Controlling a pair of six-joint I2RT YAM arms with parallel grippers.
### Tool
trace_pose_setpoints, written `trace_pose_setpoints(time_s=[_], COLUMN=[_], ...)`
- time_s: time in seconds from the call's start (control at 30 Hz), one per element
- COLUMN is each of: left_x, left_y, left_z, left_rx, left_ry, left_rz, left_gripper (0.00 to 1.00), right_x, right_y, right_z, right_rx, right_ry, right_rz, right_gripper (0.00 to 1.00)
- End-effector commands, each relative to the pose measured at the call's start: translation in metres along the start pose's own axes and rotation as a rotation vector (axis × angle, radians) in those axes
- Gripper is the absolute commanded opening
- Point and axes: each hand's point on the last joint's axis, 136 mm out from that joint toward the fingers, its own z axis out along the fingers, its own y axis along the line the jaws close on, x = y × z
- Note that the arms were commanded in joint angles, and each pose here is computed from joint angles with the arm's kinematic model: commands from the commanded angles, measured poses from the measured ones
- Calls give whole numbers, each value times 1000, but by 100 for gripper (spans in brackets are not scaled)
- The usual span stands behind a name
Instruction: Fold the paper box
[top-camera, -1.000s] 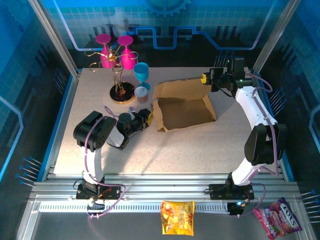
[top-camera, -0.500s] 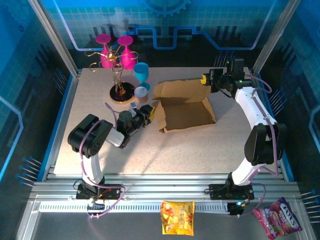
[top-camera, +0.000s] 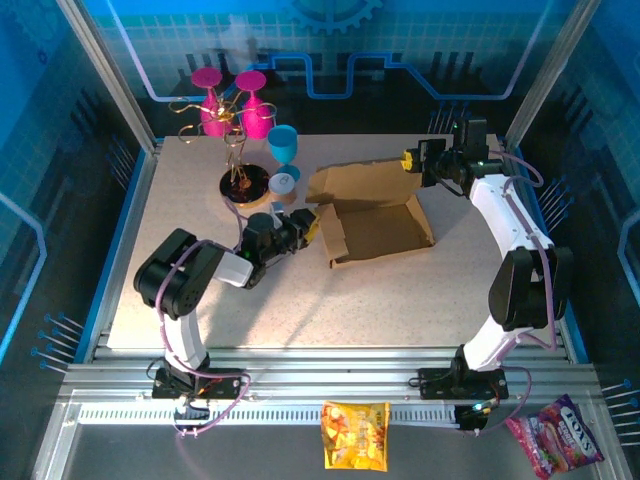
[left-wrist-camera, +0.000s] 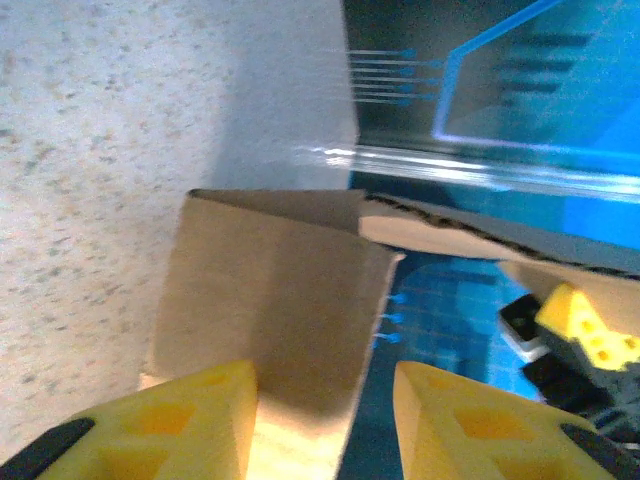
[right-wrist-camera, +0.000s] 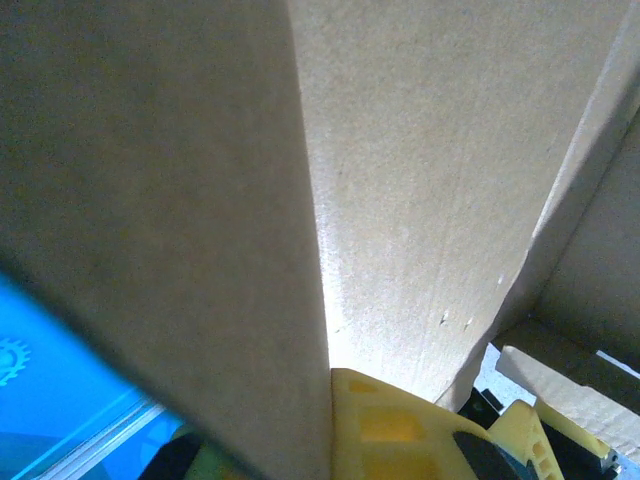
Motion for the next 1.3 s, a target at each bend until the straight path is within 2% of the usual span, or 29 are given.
trace_pose_setpoints(time_s=[0.0,0.07,0.33,0.47,0.77,1.03,1.27], left_x=[18,25,50,61,71,73,75], left_y=[1,10,24,34,53,65,66], left_z=[-5,-8,-2,-3,-16,-18,-9], left_rx=[-128,-223,-389,-520,-779,-868,-881], left_ry=[89,132,252,303,344,290,283], left_rz=[104,150,285,376,536,599,641], left_gripper=[43,43,43,42,42,43,38], right_x=[11,12,18,19,21,21,25], right_y=[10,10,2,4,3,-4,-12], right_z=[-13,-13,-6,-7,-10,-7,-2], right_rx=[-22,-19,-8,-9,1,24,70], right_ry=[13,13,20,15,5,-12,-44], right_rz=[-35,-43,-40,-49,-65,-70,-72], right_gripper=[0,0,0,0,0,0,0])
